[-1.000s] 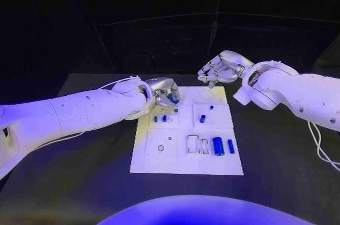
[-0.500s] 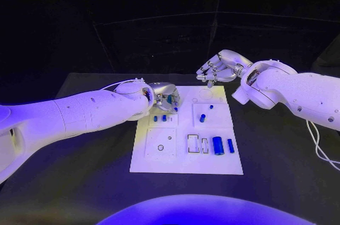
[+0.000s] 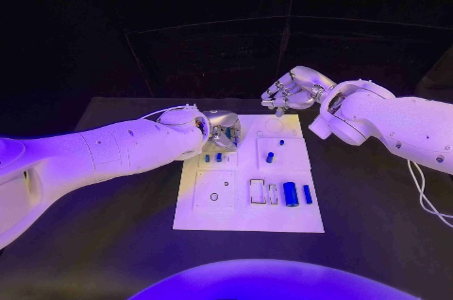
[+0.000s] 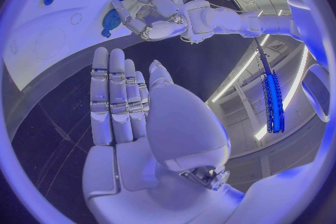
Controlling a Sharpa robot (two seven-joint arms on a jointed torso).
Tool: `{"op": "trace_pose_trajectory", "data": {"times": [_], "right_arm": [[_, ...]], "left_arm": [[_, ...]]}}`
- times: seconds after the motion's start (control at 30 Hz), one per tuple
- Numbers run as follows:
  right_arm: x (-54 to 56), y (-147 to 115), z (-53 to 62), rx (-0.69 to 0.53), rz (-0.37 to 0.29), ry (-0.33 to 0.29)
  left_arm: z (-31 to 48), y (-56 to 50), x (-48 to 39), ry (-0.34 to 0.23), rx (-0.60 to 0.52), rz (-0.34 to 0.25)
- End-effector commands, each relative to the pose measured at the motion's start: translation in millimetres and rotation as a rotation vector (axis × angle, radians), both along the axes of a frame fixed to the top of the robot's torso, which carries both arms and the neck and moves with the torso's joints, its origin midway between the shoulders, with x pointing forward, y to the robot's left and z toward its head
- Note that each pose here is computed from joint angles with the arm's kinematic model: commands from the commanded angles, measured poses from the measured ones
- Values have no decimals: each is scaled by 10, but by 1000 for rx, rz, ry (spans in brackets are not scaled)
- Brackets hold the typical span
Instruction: Assemble the parts on the task board
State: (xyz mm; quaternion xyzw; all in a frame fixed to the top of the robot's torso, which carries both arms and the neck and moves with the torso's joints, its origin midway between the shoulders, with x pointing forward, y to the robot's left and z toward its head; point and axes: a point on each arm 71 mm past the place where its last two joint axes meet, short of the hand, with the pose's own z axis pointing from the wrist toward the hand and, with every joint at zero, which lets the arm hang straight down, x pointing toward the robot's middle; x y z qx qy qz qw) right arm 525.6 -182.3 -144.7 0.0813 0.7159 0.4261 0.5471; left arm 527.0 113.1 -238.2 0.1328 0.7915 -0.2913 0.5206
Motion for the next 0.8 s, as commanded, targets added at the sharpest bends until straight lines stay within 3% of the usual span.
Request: {"op": "trace_pose_trajectory", "data": {"times": [0.03,0.53,0.8], "right_arm": [[-3,13,14,5,11,-4],[-4,14,15,5,11,-3],[-3,17,15,5,11,-4]], "left_arm": [[-14,-3,5,13,26,5],[-66,11,24,50,87,26],[-38,14,28,9,55,23]]}}
